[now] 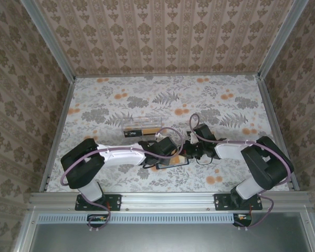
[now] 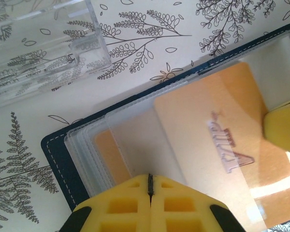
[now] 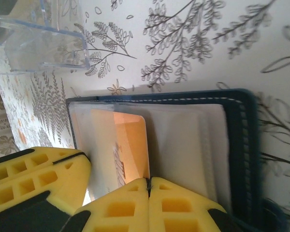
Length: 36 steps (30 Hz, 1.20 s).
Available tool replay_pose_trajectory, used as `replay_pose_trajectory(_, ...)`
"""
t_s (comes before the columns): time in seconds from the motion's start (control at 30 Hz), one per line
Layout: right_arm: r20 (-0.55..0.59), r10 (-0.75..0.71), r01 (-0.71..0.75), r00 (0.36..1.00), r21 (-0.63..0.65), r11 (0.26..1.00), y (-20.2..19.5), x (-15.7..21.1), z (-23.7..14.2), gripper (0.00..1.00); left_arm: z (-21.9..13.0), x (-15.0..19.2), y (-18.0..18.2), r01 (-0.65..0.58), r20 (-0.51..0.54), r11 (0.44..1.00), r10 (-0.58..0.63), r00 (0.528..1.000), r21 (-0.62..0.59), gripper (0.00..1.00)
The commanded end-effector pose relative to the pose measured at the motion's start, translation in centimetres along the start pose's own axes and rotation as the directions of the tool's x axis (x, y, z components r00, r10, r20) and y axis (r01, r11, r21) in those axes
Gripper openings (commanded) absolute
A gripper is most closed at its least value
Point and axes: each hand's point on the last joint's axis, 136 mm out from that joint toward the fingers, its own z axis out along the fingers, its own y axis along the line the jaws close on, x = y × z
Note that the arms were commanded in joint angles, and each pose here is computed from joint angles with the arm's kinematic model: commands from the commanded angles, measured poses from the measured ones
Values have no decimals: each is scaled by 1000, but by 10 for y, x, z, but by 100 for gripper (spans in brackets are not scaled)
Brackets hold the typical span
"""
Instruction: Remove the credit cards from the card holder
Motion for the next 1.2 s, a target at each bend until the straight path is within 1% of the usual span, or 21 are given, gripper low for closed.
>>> replay_pose_trajectory(0.0,-8,18,-17,1000,43,999,-14,7,-10,0,9,40,35,-23,-127,993,8,992,-114,5)
replay_pose_trajectory(0.17,26,15,-16,1000,54,998,-16,4,-30,0,7,38,34,-24,-121,994,11,993,-109,5)
replay_pose_trajectory(0.27,67,11,-15,998,53,998,-15,1,-49,0,4,34,32,-19,-105,995,9,994,-97,5)
replay_pose_trajectory(0.47,139,-37,29,990,58,998,-2,-2,-80,0,-13,12,11,1,-38,1000,-1,999,1,8)
replay_pose_trajectory(0.57,173,-77,67,982,60,996,10,-5,-96,0,-34,-7,0,13,28,998,-15,999,61,11)
replay_pose_trajectory(0.63,193,-105,94,975,66,993,20,-8,-107,0,-53,-22,-1,38,90,996,-46,995,87,13)
replay_pose_trajectory(0.73,229,-177,162,957,85,983,38,-14,-122,0,-83,-40,9,87,175,989,-107,979,118,15)
replay_pose_trajectory(0.83,227,-271,251,935,113,961,61,-17,-129,0,-110,-50,29,144,238,980,-174,956,141,22)
replay_pose_trajectory(0.87,223,-314,291,923,128,948,71,-19,-130,0,-119,-51,38,162,257,976,-195,947,143,29)
replay_pose_trajectory(0.9,222,-352,326,909,144,934,79,-21,-132,0,-129,-53,47,179,281,973,-215,935,147,45)
replay_pose_trajectory(0.93,216,-404,374,889,170,912,89,-22,-131,0,-138,-52,57,196,303,970,-232,924,146,56)
replay_pose_trajectory(1.0,205,-513,473,833,216,854,111,-25,-130,0,-156,-49,78,234,347,962,-270,898,142,69)
replay_pose_trajectory(1.07,179,-615,576,768,228,785,132,-27,-123,0,-170,-43,99,272,380,953,-303,874,135,81)
replay_pose_trajectory(1.13,158,-713,678,683,226,700,151,-27,-114,0,-179,-34,118,301,406,944,-329,853,133,90)
replay_pose_trajectory(1.17,149,-760,726,633,228,649,160,-28,-111,0,-183,-30,125,311,418,941,-339,843,136,97)
